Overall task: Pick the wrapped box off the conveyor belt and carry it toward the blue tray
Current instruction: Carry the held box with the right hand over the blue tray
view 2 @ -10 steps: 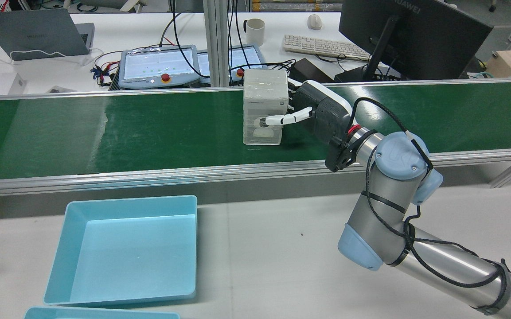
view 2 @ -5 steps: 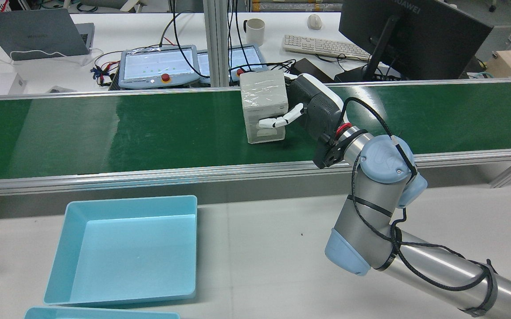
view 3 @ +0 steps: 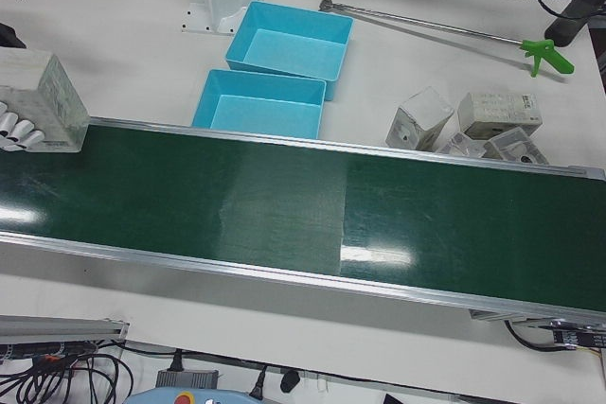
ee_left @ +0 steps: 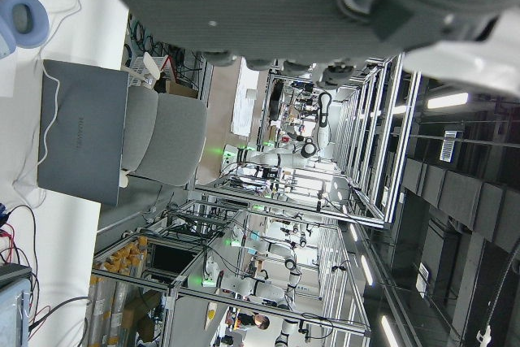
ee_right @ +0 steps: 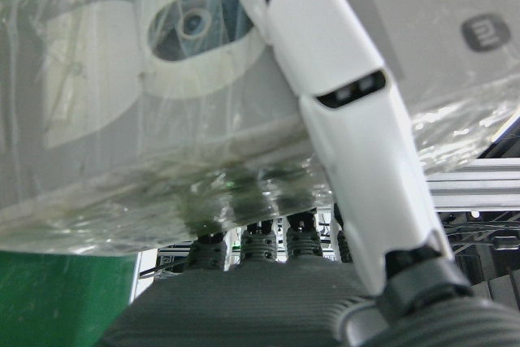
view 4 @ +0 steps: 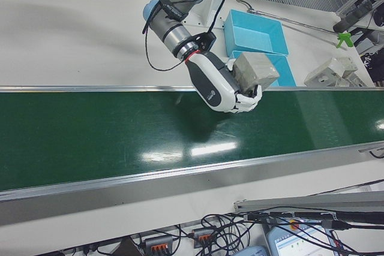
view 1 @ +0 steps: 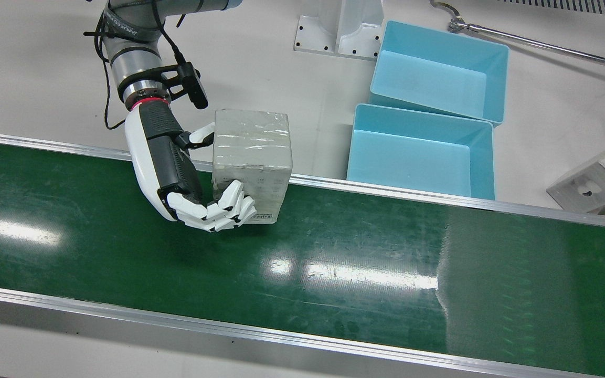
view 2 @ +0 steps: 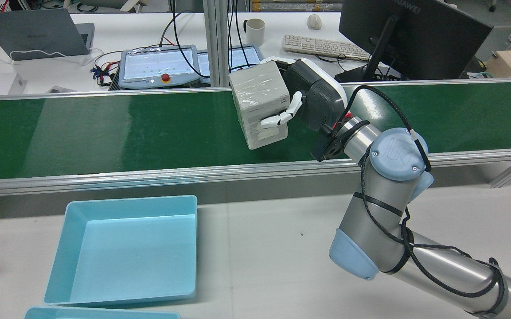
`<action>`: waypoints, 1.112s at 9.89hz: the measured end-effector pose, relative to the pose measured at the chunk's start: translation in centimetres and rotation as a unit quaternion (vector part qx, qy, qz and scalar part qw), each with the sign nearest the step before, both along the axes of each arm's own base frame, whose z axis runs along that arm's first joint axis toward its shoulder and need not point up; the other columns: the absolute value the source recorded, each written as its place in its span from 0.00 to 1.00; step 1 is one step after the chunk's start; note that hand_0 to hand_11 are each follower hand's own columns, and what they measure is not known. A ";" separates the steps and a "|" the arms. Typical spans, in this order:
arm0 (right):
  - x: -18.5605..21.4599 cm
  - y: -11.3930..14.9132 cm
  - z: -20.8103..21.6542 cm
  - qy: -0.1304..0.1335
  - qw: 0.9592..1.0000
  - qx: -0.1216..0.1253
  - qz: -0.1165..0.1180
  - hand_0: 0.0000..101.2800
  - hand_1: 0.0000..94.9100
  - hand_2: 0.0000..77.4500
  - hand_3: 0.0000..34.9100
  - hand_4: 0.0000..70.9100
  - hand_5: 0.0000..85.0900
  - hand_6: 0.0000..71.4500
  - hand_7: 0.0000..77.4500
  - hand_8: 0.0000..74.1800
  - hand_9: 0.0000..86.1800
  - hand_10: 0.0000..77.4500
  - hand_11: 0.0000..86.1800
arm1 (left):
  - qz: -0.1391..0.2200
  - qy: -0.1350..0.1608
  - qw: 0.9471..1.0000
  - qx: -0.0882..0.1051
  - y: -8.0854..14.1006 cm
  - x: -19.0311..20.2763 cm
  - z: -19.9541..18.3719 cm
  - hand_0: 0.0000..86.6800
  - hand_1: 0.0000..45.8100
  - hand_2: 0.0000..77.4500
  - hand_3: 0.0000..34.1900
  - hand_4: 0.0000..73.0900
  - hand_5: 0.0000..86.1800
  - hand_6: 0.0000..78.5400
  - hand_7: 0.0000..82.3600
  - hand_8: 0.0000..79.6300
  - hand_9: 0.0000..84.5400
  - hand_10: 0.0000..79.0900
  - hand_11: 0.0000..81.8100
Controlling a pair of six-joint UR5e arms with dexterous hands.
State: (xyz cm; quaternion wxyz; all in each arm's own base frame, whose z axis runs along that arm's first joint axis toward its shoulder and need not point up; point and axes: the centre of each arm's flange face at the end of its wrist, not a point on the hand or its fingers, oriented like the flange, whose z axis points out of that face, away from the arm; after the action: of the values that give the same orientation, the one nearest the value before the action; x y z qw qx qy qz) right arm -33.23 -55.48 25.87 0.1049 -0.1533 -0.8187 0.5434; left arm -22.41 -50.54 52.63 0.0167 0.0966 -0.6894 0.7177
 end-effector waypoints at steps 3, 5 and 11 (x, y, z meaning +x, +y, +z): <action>-4.9 4.7 -5.0 -0.025 0.998 0.038 -0.039 0.52 0.09 0.38 0.03 0.55 0.59 0.47 0.74 0.67 0.49 0.56 0.47 | 0.000 0.000 1.000 0.000 0.0 0.0 0.0 0.00 0.00 0.01 0.00 0.00 0.01 0.00 0.01 0.01 0.00 0.01 0.00; -11.1 9.0 -7.8 -0.025 0.997 0.049 -0.054 0.49 0.09 0.38 0.01 0.55 0.60 0.48 0.82 0.73 0.51 0.61 0.50 | 0.000 0.000 1.000 0.000 0.0 0.0 0.0 0.00 0.00 0.01 0.00 0.00 0.01 0.00 0.01 0.01 0.00 0.00 0.01; -25.8 10.9 -12.4 -0.026 0.994 0.069 -0.082 0.48 0.01 0.44 0.00 0.52 0.72 0.64 0.93 0.78 0.58 0.65 0.67 | 0.000 0.000 1.000 0.000 0.0 0.0 0.0 0.00 0.00 0.01 0.00 0.00 0.01 0.00 0.01 0.01 0.00 0.00 0.01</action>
State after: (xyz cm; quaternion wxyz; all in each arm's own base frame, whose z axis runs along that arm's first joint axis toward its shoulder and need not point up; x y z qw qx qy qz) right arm -59.03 -44.60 13.48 0.1377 -0.2264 -0.8415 0.4707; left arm -22.41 -50.55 52.63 0.0167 0.0966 -0.6894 0.7177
